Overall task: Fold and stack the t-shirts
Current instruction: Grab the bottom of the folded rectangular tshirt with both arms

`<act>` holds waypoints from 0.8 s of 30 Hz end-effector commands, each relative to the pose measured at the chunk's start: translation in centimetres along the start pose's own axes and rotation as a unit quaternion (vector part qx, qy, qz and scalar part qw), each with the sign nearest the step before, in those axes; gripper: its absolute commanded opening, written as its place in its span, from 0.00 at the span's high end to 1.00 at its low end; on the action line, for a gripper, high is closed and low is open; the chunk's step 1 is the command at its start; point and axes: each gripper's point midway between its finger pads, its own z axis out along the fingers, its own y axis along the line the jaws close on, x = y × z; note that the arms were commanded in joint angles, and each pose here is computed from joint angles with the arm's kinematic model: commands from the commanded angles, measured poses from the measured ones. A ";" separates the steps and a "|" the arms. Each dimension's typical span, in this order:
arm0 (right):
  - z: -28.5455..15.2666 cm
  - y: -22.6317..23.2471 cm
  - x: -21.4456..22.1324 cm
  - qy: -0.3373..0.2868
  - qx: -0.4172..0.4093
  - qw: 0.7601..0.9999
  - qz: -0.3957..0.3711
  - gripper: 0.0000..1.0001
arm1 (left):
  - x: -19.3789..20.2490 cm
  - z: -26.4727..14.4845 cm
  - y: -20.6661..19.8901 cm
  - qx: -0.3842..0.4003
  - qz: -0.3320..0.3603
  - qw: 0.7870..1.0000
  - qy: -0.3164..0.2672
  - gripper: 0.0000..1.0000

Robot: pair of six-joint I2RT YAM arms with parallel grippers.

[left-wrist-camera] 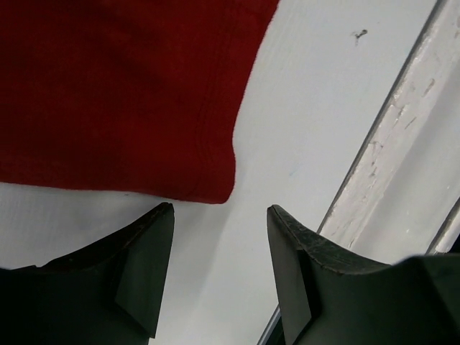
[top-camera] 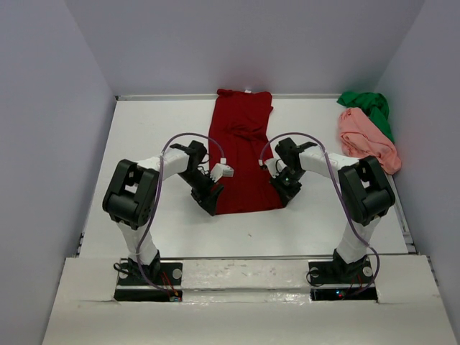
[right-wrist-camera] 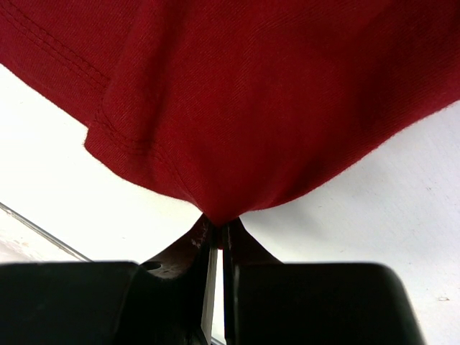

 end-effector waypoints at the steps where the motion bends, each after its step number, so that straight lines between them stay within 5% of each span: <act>1: -0.6 -0.3 -1.1 -0.018 0.008 1.000 -0.014 0.92 | 1.0 0.6 1.3 -0.031 -0.036 0.999 0.026 0.37; 13: -0.3 -0.4 -1.2 -0.016 0.005 1.000 -0.015 0.93 | 0.4 1.4 1.5 -0.038 -0.013 0.998 0.044 0.37; 24: -0.5 -0.4 -0.9 -0.014 0.010 1.000 -0.015 0.94 | -0.1 2.6 0.1 -0.029 0.019 0.997 0.066 0.60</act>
